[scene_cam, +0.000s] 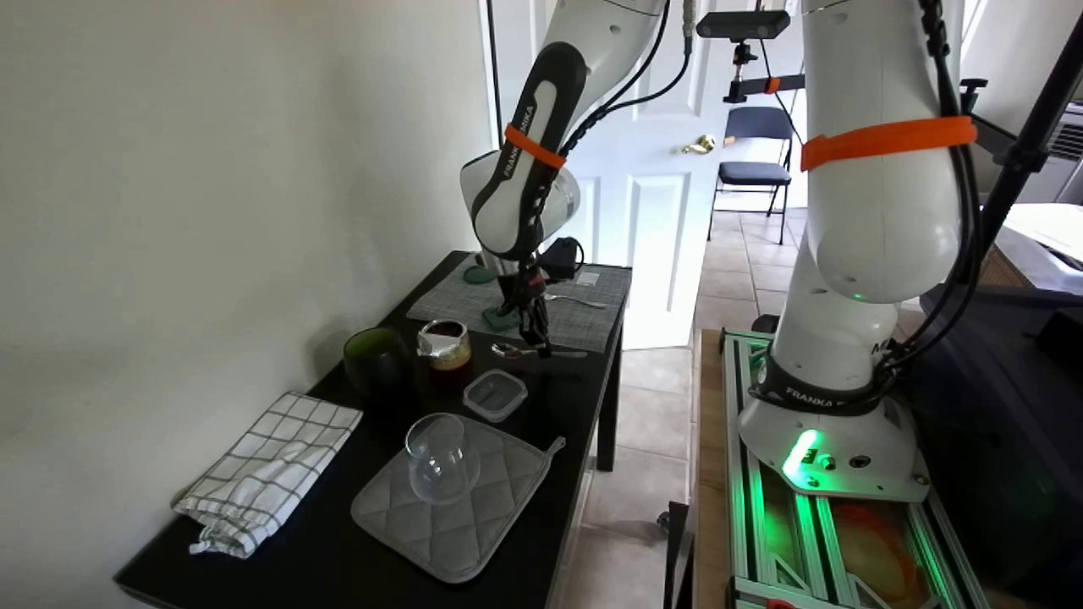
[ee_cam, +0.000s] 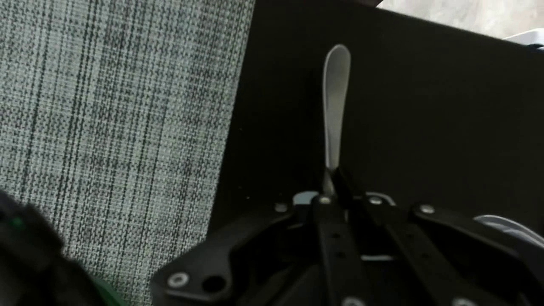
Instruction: Put some brown objects on the spoon, then put them in the bowl
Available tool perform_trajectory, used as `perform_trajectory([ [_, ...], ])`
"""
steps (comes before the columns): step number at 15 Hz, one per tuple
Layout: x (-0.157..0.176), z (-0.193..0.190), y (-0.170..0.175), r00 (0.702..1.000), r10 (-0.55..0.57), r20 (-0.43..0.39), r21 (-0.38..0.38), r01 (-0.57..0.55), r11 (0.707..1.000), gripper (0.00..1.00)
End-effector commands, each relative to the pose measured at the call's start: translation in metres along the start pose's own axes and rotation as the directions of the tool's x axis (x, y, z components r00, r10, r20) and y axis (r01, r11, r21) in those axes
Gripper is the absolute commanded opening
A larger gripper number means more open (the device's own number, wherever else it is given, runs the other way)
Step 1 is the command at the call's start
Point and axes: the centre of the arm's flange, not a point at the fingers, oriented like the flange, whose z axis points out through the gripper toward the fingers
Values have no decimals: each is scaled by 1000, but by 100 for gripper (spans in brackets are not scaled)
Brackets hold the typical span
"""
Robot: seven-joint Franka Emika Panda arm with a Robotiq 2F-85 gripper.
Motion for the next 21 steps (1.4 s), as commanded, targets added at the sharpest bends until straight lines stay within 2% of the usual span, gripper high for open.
perform_trajectory([
  [1,-14,-19,-10,999,-29,31,-26,30,999,2],
  [6,-17,-33,-28,991,-113,65,-76,118,990,2],
  [10,-15,-39,-51,974,-204,103,-133,216,967,2],
  [21,12,-34,-109,922,-337,191,-332,384,861,2],
])
